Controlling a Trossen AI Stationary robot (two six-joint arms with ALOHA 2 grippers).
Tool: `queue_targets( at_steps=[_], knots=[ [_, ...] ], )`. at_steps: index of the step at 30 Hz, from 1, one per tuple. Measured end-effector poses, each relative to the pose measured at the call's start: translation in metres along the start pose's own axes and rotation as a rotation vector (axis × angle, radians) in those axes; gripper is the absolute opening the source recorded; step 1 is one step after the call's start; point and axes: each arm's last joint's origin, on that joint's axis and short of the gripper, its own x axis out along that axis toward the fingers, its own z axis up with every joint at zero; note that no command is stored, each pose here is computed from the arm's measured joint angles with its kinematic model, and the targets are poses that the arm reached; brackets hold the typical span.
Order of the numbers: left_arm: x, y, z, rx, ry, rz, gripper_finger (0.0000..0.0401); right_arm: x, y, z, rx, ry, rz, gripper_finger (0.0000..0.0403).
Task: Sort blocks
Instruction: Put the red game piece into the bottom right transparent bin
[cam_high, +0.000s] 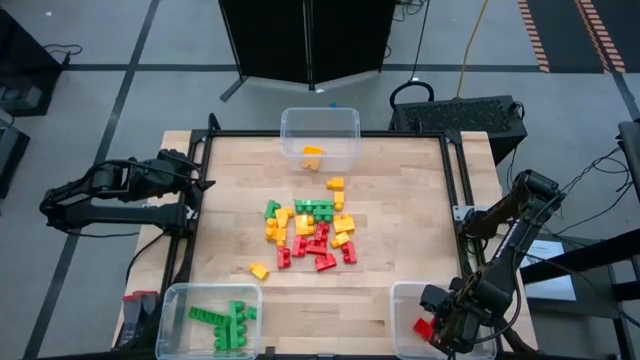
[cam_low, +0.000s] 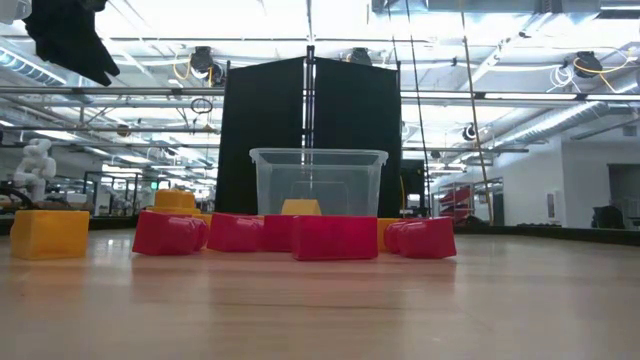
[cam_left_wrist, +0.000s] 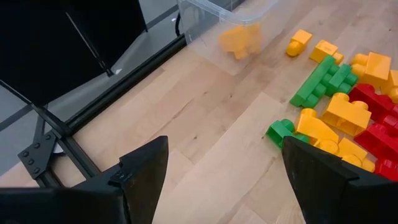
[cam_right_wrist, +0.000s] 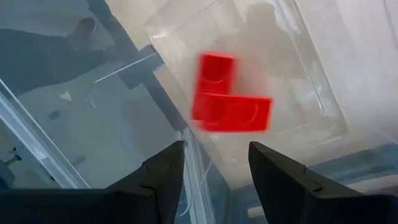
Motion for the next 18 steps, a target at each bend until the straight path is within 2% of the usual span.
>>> queue_targets(
  at_steps=[5, 11, 13, 15, 18],
  knots=[
    [0.000, 0.000, 0.000, 0.000, 0.000, 0.000, 0.0287, -0.008, 0.008, 0.000, -0.009, 0.031, 0.127, 0.0177],
    [0.000, 0.000, 0.000, -0.001, 0.000, 0.000, 0.0287, -0.049, 0.019, 0.015, 0.069, 0.000, 0.466, 0.0177],
    [0.000, 0.000, 0.000, -0.001, 0.000, 0.000, 0.0287, -0.066, 0.019, 0.026, 0.134, -0.091, 0.581, 0.0176],
    [0.000, 0.000, 0.000, -0.005, 0.000, 0.000, 0.0287, -0.084, 0.018, 0.042, 0.189, -0.270, 0.694, 0.0176],
    [0.000, 0.000, 0.000, -0.008, 0.000, 0.000, 0.0287, -0.111, 0.017, 0.072, 0.141, -0.593, 0.816, 0.0176]
  ],
)
